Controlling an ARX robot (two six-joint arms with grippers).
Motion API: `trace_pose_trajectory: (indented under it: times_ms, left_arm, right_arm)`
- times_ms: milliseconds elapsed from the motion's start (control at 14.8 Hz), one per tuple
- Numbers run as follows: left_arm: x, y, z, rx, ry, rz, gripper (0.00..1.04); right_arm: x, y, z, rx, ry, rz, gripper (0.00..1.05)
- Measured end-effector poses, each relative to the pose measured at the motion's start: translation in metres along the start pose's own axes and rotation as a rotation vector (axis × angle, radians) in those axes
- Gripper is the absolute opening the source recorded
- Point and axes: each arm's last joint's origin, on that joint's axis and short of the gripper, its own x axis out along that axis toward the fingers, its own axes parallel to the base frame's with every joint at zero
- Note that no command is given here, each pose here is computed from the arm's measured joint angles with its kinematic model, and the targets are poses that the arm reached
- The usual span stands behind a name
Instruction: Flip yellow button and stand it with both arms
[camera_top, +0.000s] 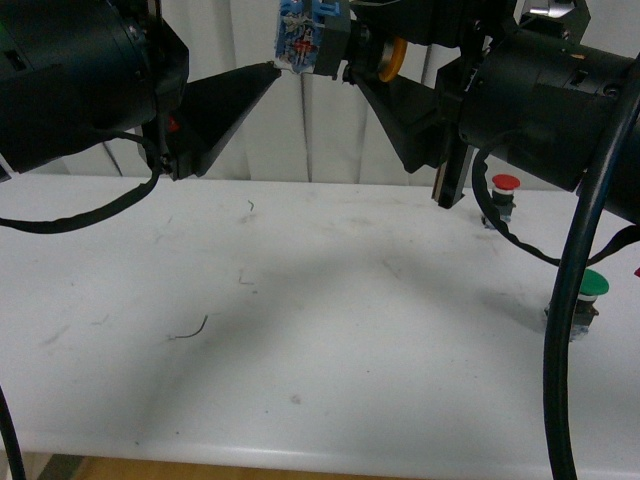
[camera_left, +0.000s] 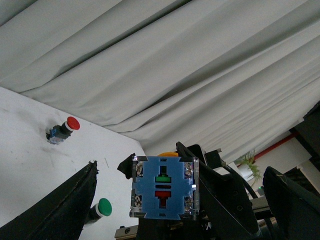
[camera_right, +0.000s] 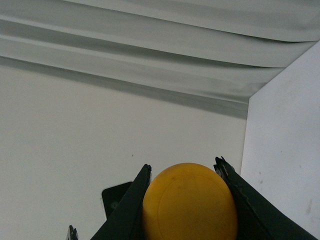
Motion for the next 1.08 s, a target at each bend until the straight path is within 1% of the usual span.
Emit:
trace_pose_trajectory:
  times_ms: [270,337,405,472,607,675,742,810,877,945,1012,1080]
  left_arm:
    - [-0.003,0.003,0.003,-0.002,-0.016,0.014,0.98]
    - [-0.01,0.01,0.016,-0.01,-0.046,0.037,0.98]
    - [-0.043,0.042,0.061,0.037,-0.116,0.301,0.98]
    - [-0.125,0.002,0.094,0.476,-0.155,0.448,0.98]
    - [-0.157,-0.019,0.076,0.675,-0.073,0.492,0.98]
    - [-0.17,-0.032,0.068,0.795,-0.044,0.498,0.98]
    - [-0.18,-0.046,0.06,0.873,-0.034,0.507,0.98]
    - [-0.188,-0.058,0.046,0.907,-0.07,0.616,0.9]
    - [-0.194,-0.064,0.031,0.922,-0.113,0.706,0.79]
    - [-0.2,-0.066,0.019,0.953,-0.178,0.772,0.63]
    - [-0.201,-0.065,0.014,0.956,-0.196,0.795,0.52]
    - [-0.205,-0.059,0.002,0.947,-0.188,0.81,0.34]
  right_arm:
    - [0.0,0.0,0.0,-0.001,0.0,0.0,0.36]
    - [0.0,0.0,0.0,-0.005,-0.001,-0.001,0.36]
    - [-0.004,0.003,0.006,-0.02,-0.001,0.007,0.36]
    - [-0.008,0.003,0.017,-0.035,-0.029,0.004,0.36]
    - [-0.003,0.006,0.017,-0.05,-0.024,0.02,0.36]
    - [0.0,0.008,0.016,-0.057,-0.016,0.029,0.36]
    - [0.001,0.008,0.014,-0.061,-0.013,0.032,0.36]
    - [0.002,0.009,0.012,-0.068,-0.01,0.033,0.36]
    - [0.003,0.009,0.01,-0.073,-0.007,0.034,0.36]
    - [0.004,0.009,0.008,-0.079,-0.005,0.034,0.36]
    - [0.005,0.009,0.006,-0.084,0.0,0.037,0.36]
    - [0.006,0.009,0.004,-0.095,0.001,0.036,0.36]
